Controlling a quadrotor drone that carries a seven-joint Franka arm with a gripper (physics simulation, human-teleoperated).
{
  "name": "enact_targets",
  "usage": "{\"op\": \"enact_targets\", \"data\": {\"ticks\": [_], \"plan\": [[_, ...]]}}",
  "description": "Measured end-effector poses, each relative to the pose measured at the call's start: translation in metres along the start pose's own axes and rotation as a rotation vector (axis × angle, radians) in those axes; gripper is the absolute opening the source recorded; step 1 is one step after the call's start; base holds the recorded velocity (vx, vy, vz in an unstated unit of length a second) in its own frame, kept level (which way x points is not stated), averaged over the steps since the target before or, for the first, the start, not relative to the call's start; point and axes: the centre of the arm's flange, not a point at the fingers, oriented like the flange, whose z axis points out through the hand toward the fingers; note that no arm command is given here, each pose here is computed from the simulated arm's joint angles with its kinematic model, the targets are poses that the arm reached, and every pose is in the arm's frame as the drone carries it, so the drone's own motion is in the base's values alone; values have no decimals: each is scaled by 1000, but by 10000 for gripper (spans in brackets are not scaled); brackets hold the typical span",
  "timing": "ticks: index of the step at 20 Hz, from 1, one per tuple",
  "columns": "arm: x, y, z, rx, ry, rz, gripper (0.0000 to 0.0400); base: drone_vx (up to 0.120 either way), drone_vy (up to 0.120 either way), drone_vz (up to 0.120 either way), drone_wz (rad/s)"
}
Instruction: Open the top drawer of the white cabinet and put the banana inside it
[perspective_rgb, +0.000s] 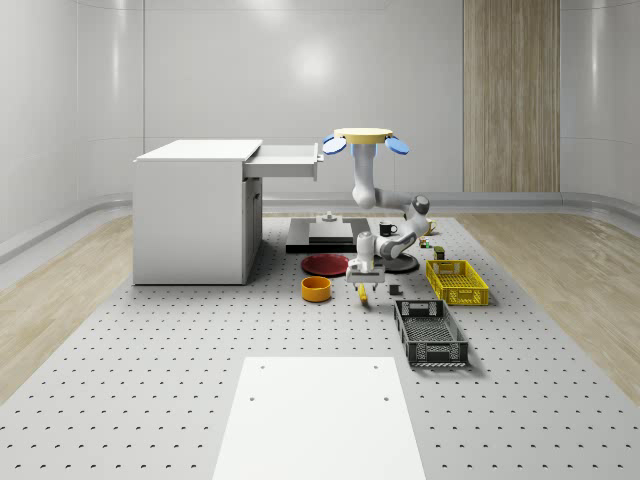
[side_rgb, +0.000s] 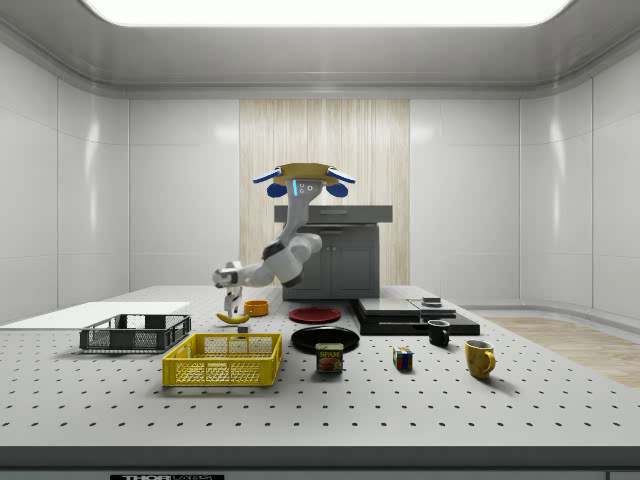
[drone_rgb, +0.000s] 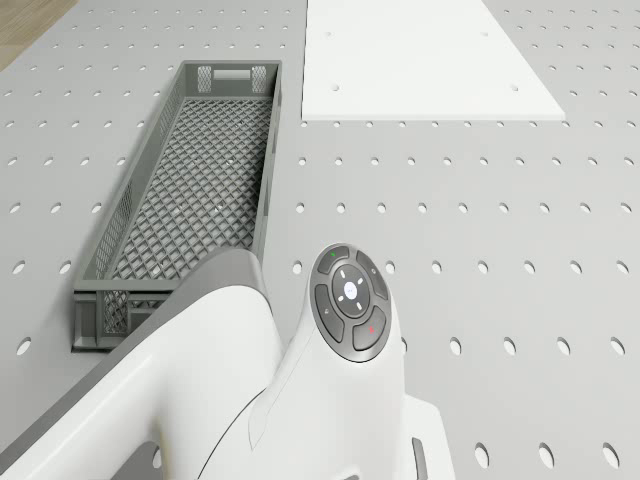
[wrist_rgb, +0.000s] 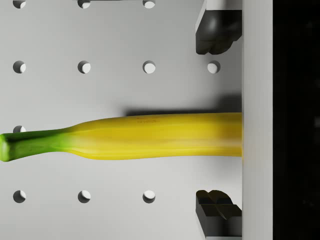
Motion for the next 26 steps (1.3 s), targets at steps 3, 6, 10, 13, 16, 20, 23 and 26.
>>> {"op": "enact_targets", "data": {"ticks": [3,6,10,13,16,20,23,26], "plan": [[4,3,6,0,0,0,400,0,0,0,0],[6,4,14,0,0,0,400,0,0,0,0],[7,5,25,0,0,0,400,0,0,0,0],[8,5,32,0,0,0,400,0,0,0,0],[8,5,36,0,0,0,302,0,0,0,0],[8,6,38,0,0,0,206,0,0,0,0],[9,6,39,-1,0,-5,190,0,0,0,0],[9,6,36,-3,1,-21,190,0,0,0,0]]}}
